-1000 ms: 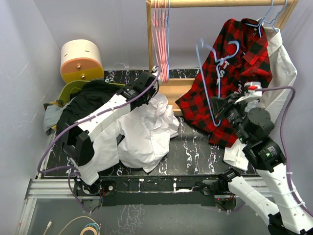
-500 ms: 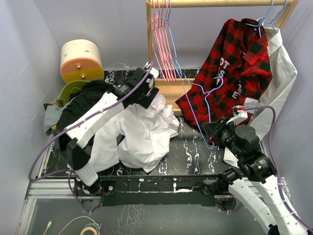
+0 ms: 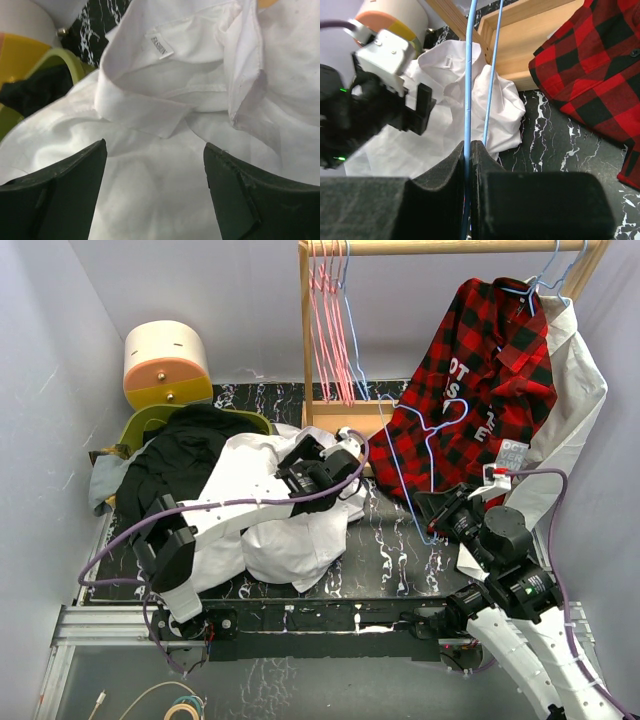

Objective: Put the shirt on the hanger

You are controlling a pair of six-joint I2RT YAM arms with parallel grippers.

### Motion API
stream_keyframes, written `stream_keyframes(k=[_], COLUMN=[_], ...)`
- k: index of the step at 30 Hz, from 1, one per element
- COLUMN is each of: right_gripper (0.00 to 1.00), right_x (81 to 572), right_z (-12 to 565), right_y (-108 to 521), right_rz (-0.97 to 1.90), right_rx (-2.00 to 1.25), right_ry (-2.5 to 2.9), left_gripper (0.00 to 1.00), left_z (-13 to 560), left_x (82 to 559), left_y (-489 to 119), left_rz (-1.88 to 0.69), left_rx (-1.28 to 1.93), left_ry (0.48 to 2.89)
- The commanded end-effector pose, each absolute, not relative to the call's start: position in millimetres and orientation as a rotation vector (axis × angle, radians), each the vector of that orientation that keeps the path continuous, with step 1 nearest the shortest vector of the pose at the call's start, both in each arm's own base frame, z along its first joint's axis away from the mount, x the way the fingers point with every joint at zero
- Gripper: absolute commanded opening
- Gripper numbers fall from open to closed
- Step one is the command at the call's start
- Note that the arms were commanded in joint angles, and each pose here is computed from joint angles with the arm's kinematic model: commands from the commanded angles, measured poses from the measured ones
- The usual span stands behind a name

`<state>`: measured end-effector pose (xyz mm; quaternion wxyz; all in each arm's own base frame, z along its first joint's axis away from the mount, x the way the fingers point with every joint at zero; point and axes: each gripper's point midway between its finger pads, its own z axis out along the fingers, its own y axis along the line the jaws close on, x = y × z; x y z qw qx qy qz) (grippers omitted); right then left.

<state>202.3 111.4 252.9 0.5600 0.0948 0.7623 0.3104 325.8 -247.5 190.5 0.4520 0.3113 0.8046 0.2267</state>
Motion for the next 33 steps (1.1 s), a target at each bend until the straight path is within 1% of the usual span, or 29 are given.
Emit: stream_keyframes(k=[1,4,7,12,15,29,31,33], right_gripper=[0.08,0.08,0.08,0.08,0.08,0.08,0.08,0.08], right_x=[204.6,203.7,203.8,203.2,203.3,207.6,207.6,206.7], right_z=[284.9,286.8,286.5,286.9,286.1,281.1,280.3,280.1], right_y=[109.1,108.3,109.2,108.3,108.1,116.0,116.9,118.4], right_rz=[0.779,0.783,0.785,0.785,0.783,0.818,0.822,0.830], right_rx=[0.255,0.260,0.254,0.254,0.253,0.213,0.207,0.197], right_ry=[1.671,1.664,1.665,1.656,1.653,1.609,1.605,1.601], left_gripper=[0.75,0.71,0.63,0.57,0.56,0.54,0.53,0.49], left_z=[210.3,208.7,206.7,193.4,189.2,159.1,153.3,149.4], left_x=[340.0,346.1,352.9,354.5,354.7,361.2,364.4,367.0], left_y=[-243.1,-246.4,-244.9,-240.7,-237.5,-231.6,-229.7,-227.7], left_rz=[0.522,0.557,0.612,0.647,0.670,0.752,0.770,0.778], left_rx=[0.390,0.312,0.274,0.261,0.253,0.295,0.297,0.300], left_ry=[1.929,1.928,1.881,1.843,1.818,1.790,1.799,1.813])
